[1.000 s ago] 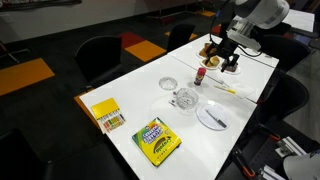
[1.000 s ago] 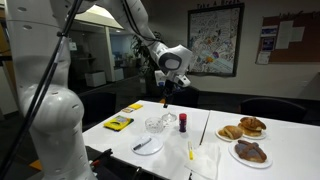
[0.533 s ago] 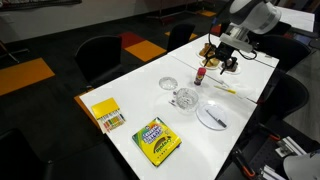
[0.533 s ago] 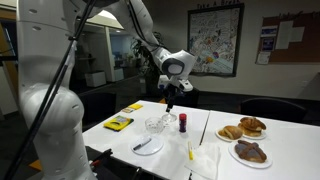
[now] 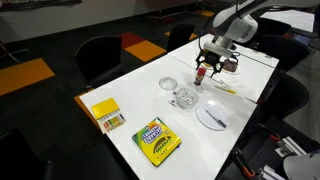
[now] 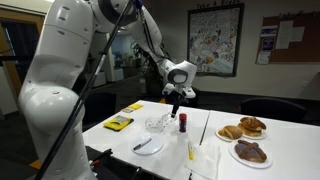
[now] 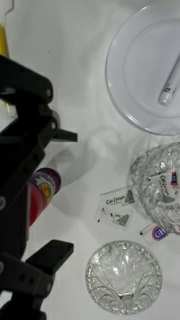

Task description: Put the small object into the glass bowl

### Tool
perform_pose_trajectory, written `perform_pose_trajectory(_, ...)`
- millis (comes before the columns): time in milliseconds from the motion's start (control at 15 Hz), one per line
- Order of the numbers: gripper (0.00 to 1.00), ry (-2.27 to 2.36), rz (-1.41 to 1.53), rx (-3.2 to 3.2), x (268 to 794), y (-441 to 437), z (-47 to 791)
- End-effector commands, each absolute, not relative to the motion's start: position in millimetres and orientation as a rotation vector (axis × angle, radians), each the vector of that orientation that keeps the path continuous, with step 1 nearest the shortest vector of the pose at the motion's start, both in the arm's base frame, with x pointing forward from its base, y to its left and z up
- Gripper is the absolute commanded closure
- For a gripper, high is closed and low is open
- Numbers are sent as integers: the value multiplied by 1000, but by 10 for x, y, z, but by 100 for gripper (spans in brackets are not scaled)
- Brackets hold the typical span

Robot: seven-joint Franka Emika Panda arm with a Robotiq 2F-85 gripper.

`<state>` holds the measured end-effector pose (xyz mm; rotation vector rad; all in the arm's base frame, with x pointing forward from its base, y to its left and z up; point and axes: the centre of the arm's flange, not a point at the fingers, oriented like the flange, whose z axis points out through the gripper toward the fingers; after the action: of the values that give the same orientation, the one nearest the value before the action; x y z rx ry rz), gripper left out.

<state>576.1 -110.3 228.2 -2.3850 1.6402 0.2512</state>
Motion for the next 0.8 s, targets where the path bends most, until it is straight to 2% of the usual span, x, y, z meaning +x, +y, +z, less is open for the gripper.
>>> perform_pose_trajectory(0,0,1641,272,-2403,6184,-988,2064)
perform_pose_trajectory(733,0,1630,358,-2446,6496,-463,1381)
